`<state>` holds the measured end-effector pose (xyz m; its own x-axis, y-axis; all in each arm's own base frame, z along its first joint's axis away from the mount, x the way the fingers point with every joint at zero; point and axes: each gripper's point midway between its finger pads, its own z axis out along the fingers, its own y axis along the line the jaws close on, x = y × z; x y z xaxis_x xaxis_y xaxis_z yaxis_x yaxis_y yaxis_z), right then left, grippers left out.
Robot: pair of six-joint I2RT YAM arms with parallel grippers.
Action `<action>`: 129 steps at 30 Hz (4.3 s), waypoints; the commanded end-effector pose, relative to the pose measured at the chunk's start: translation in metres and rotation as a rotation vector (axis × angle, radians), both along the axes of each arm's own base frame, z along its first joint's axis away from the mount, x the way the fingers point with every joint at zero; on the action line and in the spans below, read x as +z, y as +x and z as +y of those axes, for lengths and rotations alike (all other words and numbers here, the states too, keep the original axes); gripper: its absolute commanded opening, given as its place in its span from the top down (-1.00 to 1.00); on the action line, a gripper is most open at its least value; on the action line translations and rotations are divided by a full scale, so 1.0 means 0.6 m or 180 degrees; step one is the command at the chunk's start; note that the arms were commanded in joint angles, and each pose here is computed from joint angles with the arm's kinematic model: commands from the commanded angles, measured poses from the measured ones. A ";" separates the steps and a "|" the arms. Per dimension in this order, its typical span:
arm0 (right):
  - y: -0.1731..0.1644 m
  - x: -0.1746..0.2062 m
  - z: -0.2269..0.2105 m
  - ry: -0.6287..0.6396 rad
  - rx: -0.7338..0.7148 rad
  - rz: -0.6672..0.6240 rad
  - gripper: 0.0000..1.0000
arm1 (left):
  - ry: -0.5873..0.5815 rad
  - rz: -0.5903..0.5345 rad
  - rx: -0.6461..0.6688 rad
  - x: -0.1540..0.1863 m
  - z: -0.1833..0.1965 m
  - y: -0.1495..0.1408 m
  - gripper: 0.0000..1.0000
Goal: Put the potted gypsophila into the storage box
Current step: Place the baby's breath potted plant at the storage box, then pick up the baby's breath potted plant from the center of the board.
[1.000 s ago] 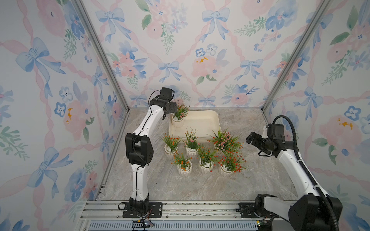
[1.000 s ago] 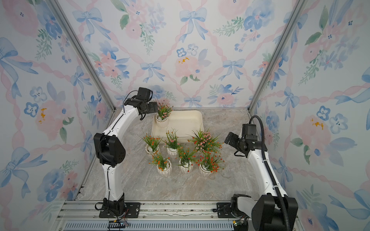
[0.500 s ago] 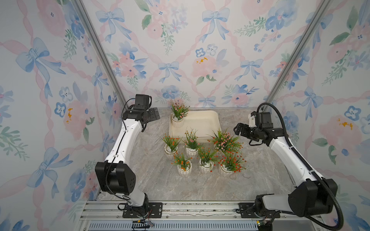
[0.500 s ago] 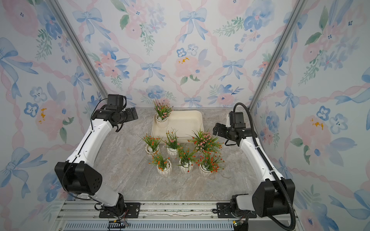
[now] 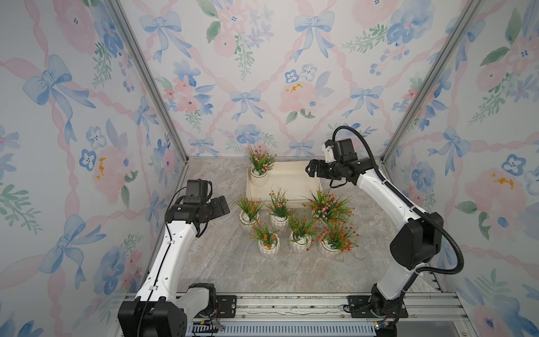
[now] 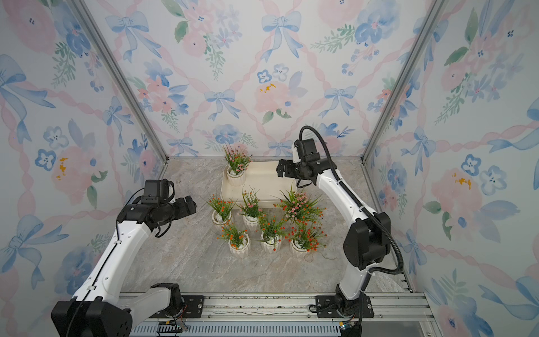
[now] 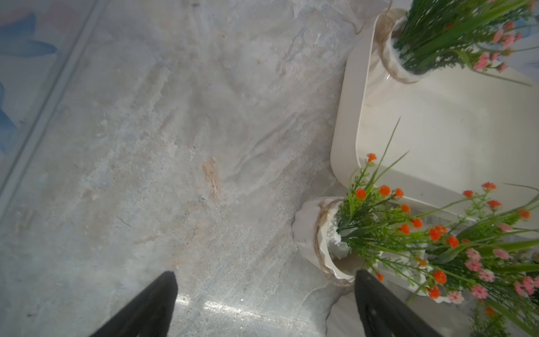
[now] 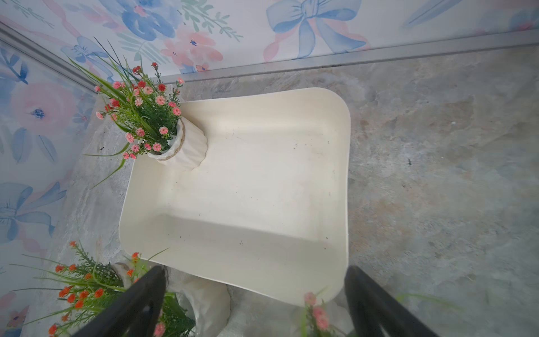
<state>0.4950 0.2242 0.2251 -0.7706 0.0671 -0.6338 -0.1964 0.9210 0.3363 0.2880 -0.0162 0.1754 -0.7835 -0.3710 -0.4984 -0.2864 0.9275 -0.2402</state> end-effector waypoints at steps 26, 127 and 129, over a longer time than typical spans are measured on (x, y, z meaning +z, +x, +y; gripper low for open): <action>-0.043 -0.067 -0.033 0.0014 -0.0173 0.0294 -0.94 | -0.0151 0.0661 -0.0048 -0.109 -0.114 0.056 -0.54; -0.075 -0.123 -0.084 0.0091 -0.0336 0.0555 -0.94 | -0.0019 0.0986 -0.0304 -0.180 -0.136 0.024 1.00; -0.075 -0.120 -0.084 0.0086 -0.0329 0.0546 -0.94 | 0.0006 0.0963 -0.0321 -0.175 -0.133 0.024 1.00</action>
